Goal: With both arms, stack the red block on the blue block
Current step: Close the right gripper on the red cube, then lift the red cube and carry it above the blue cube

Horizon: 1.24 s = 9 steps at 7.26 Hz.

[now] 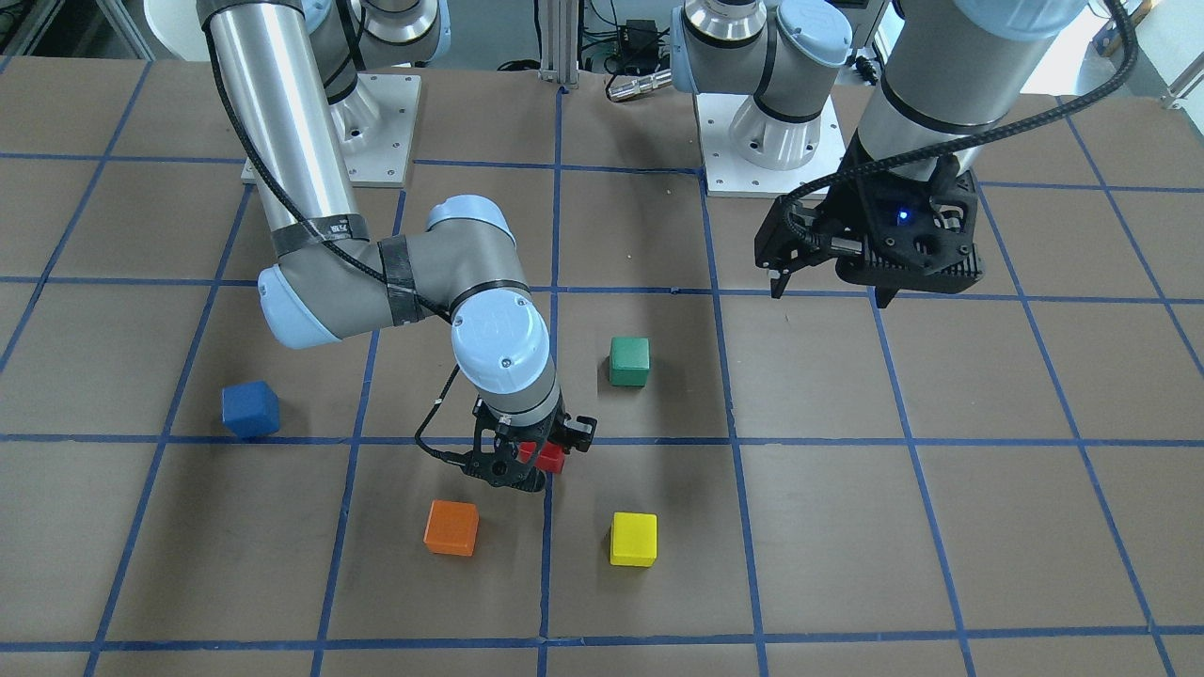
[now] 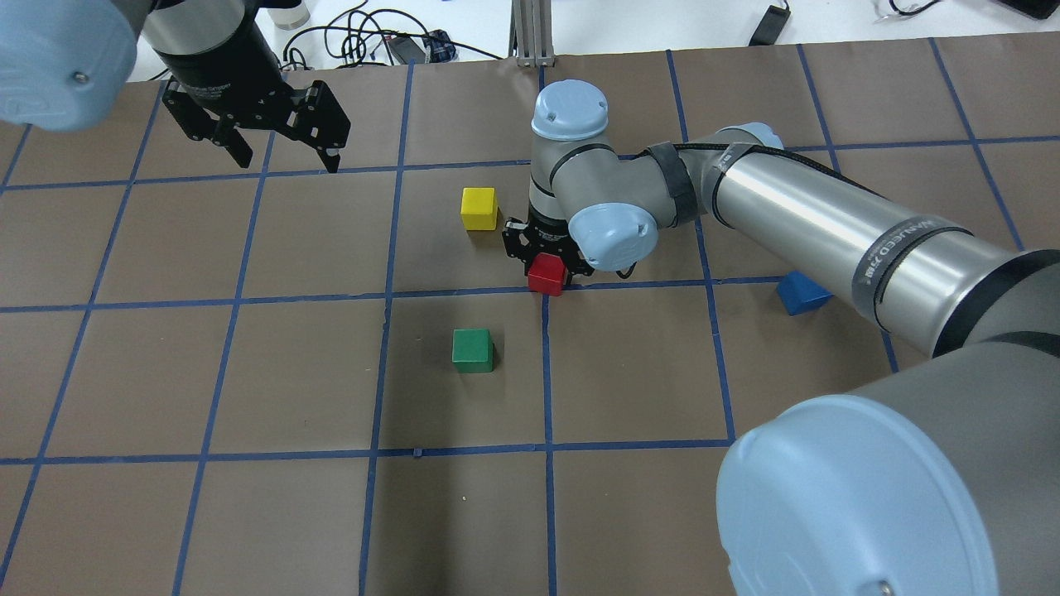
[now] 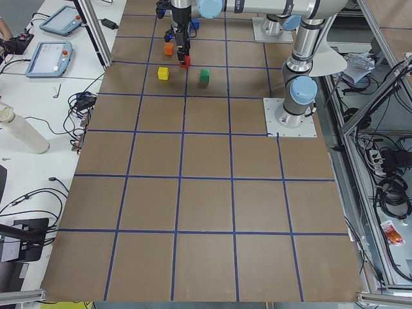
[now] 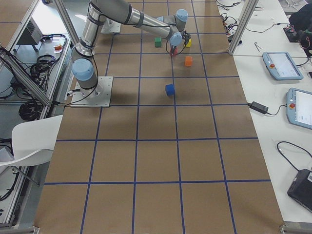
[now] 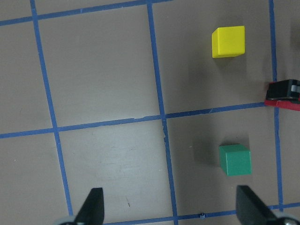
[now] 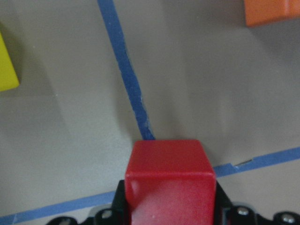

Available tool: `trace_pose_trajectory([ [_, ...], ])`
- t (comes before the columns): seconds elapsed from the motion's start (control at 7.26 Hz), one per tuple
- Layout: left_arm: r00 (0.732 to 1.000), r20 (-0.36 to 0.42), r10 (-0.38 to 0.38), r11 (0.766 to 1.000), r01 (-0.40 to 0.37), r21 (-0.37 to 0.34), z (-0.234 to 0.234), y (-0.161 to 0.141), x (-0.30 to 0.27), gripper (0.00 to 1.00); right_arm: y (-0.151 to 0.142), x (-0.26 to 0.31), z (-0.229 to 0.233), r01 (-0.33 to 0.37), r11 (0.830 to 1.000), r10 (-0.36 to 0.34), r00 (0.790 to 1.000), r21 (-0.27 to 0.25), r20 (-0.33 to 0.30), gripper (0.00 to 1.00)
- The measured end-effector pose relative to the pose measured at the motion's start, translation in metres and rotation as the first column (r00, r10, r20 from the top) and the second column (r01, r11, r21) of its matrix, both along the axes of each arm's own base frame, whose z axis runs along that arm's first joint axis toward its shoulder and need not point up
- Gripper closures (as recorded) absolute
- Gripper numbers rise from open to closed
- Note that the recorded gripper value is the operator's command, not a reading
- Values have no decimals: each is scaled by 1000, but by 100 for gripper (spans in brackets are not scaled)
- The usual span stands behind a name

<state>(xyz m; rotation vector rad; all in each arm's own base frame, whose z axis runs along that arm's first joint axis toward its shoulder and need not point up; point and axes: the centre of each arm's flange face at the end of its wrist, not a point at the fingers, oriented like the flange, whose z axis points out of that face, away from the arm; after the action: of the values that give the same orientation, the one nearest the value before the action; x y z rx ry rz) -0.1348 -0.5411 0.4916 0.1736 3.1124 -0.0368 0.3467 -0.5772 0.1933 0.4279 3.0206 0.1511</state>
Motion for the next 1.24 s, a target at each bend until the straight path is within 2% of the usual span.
trace_pose_trajectory([
  [0.41,1000,1,5,1000,-5,8,-6,2,0,0,1,-2,18,19,1000,-19,1000,7,14,100],
  [0.55,1000,0,7,1000,-7,0,-9,2,0,0,-1,-7,40,19,1000,-19,1000,9,11,100],
  [0.83,1000,-1,6,1000,-6,-14,-10,1,-1,0,-17,-35,97,16,999,-16,1000,43,-2,100],
  [0.96,1000,-1,5,1000,-5,-15,-11,1,-1,0,-23,-58,123,0,999,0,1000,53,-1,100],
  [1.24,1000,-1,6,1000,-6,-14,-12,1,-1,0,-26,-122,164,-74,995,76,997,61,-32,100],
])
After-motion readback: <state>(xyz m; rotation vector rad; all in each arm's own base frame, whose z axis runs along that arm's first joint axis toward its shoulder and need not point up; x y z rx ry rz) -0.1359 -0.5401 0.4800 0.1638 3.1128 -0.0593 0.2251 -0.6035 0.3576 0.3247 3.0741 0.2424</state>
